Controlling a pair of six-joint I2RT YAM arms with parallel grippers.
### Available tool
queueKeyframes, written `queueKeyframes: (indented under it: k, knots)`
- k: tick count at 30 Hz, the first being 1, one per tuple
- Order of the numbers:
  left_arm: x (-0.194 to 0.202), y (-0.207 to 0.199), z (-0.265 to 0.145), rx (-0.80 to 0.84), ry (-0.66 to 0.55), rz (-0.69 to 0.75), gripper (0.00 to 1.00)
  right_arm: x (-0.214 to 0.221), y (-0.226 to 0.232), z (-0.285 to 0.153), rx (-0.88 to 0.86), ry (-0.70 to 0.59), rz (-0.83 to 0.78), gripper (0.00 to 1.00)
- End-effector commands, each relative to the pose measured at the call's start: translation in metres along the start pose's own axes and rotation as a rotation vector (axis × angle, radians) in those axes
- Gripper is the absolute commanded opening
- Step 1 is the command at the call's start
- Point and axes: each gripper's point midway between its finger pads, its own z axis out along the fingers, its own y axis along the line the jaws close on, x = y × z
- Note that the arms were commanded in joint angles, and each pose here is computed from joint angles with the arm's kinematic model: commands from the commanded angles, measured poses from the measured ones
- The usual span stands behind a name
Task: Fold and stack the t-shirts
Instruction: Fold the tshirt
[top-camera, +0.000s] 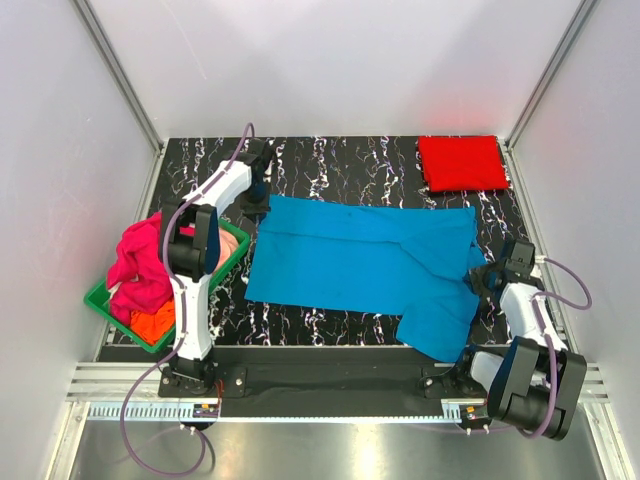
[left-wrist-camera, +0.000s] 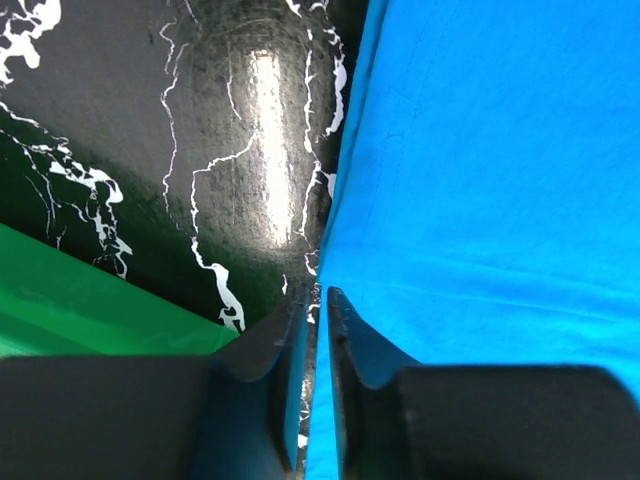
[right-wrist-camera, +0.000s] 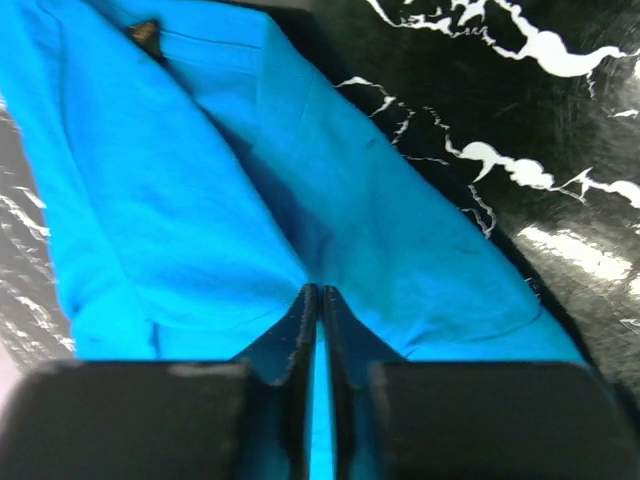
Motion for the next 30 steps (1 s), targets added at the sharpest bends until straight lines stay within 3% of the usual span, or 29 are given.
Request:
queueKeyframes:
  k: [1,5,8,11,13,17,24,30]
  knots:
    - [-0.003,-0.004,-0.006,0.022,-0.011,0.039,0.23,-0.005,0.008,0.002,-0.025,-0.014,-0.057,0.17]
    - [-0.021,-0.003,-0.025,0.012,-0.063,0.040,0.35,-0.025,0.034,-0.016,-0.075,-0.065,-0.194,0.30]
    - [-0.034,-0.021,-0.036,0.094,-0.096,0.042,0.37,-0.034,0.050,-0.020,-0.095,-0.066,-0.312,0.39]
    - [-0.049,-0.050,-0.041,0.217,-0.115,0.046,0.37,-0.063,0.084,-0.013,-0.086,-0.084,-0.406,0.41]
    - [-0.051,-0.054,-0.034,0.221,-0.110,0.037,0.37,-0.056,0.096,0.012,-0.096,0.029,-0.480,0.42]
    - [-0.047,-0.058,-0.005,0.216,-0.059,0.035,0.38,-0.082,0.139,0.032,-0.138,0.025,-0.617,0.47]
    - [-0.049,-0.052,0.018,0.172,-0.046,0.031,0.38,-0.110,0.166,0.076,-0.115,-0.042,-0.803,0.52]
    - [-0.051,-0.040,0.030,0.154,-0.034,-0.001,0.38,-0.098,0.178,0.098,-0.145,-0.012,-0.957,0.53]
